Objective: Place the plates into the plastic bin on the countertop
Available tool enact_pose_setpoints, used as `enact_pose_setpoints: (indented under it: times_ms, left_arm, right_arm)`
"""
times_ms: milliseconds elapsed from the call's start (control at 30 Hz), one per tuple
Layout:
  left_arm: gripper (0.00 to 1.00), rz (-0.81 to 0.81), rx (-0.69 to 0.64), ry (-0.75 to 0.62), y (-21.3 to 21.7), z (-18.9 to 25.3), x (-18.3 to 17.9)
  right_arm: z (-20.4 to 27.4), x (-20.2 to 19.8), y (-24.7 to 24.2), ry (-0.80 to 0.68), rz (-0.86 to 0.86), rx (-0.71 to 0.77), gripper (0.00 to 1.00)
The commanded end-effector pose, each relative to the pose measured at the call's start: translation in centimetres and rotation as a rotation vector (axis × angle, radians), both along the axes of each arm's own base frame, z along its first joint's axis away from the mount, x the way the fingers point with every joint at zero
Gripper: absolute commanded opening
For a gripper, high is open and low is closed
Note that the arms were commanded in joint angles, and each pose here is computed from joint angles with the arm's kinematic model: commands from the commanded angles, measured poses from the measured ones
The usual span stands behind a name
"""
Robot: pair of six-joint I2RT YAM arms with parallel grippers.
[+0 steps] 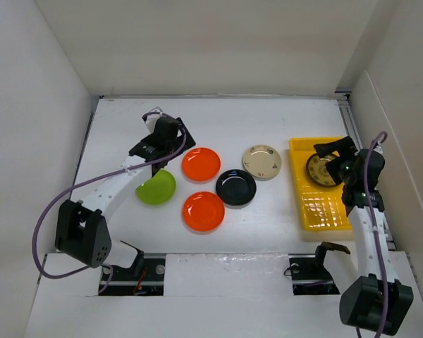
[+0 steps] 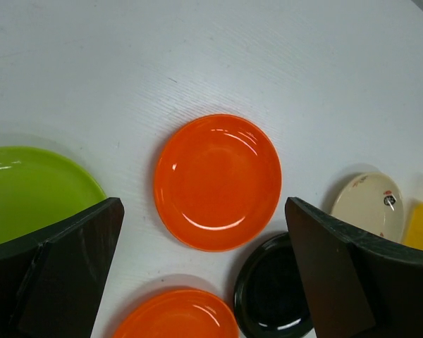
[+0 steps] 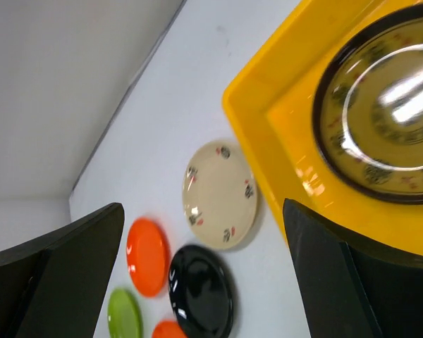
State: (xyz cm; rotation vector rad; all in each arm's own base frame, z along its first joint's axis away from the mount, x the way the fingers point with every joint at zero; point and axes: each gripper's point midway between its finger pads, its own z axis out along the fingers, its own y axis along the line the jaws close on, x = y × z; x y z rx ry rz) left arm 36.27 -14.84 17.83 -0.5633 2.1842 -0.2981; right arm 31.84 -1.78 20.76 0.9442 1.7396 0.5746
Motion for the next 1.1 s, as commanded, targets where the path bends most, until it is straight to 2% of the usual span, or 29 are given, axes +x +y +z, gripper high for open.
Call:
enact_pose_setpoints:
  times_ms: [0,67,167,300,467,533,567,667,700,800,967,1067]
  left_arm:
    - [0.99,0.007,-0.021,0.024,0.2,-1.9,1.6]
    - [0.99,0.027,-0.017,0.064,0.9,-4.0,2.5]
    - [0.99,-0.016,-0.021,0.099,0.3,-6.1,3.3]
    - [0.96,-0.084,-0.015,0.168,-0.9,-9.8,4.5]
    - [0.86,-0.101,-0.040,0.193,-1.6,-11.6,4.5]
    - [0.77,-0.093,-0.039,0.217,-1.5,-12.6,4.1]
    - [0.67,-0.086,-0.041,0.231,-1.5,-13.1,4.0]
    - [0.47,-0.084,-0.031,0.263,-1.4,-14.5,3.8]
    - [0.34,-0.078,-0.025,0.261,-1.3,-14.6,3.9]
    - [0.21,-0.070,-0.008,0.289,-1.0,-15.6,3.6]
    - [0.21,-0.053,0.004,0.312,-0.7,-16.2,3.5]
    - [0.51,-0.068,-0.014,0.309,-1.2,-16.4,3.6]
  right_arm:
    - [1.6,-0.2,4.7,-0.078,0.266,-0.012,1.00]
    - [2.6,-1.0,7.1,-0.112,0.390,-0.010,1.00]
    - [3.9,-2.1,9.1,-0.151,0.484,-0.010,1.00]
    - [5.0,-3.5,10.2,-0.190,0.529,-0.026,1.00]
    - [5.4,-4.2,10.6,-0.192,0.556,-0.051,1.00]
    - [5.2,-4.3,10.5,-0.183,0.558,-0.056,1.00]
    - [5.4,-4.4,10.6,-0.192,0.558,-0.059,1.00]
    - [5.5,-4.6,10.8,-0.191,0.567,-0.045,1.00]
    - [5.5,-4.7,10.9,-0.192,0.576,-0.042,1.00]
    - [6.0,-4.7,11.0,-0.201,0.582,-0.035,1.00]
    - [6.3,-4.8,11.0,-0.202,0.582,-0.035,1.00]
    - [6.3,-4.9,11.2,-0.203,0.592,-0.032,1.00]
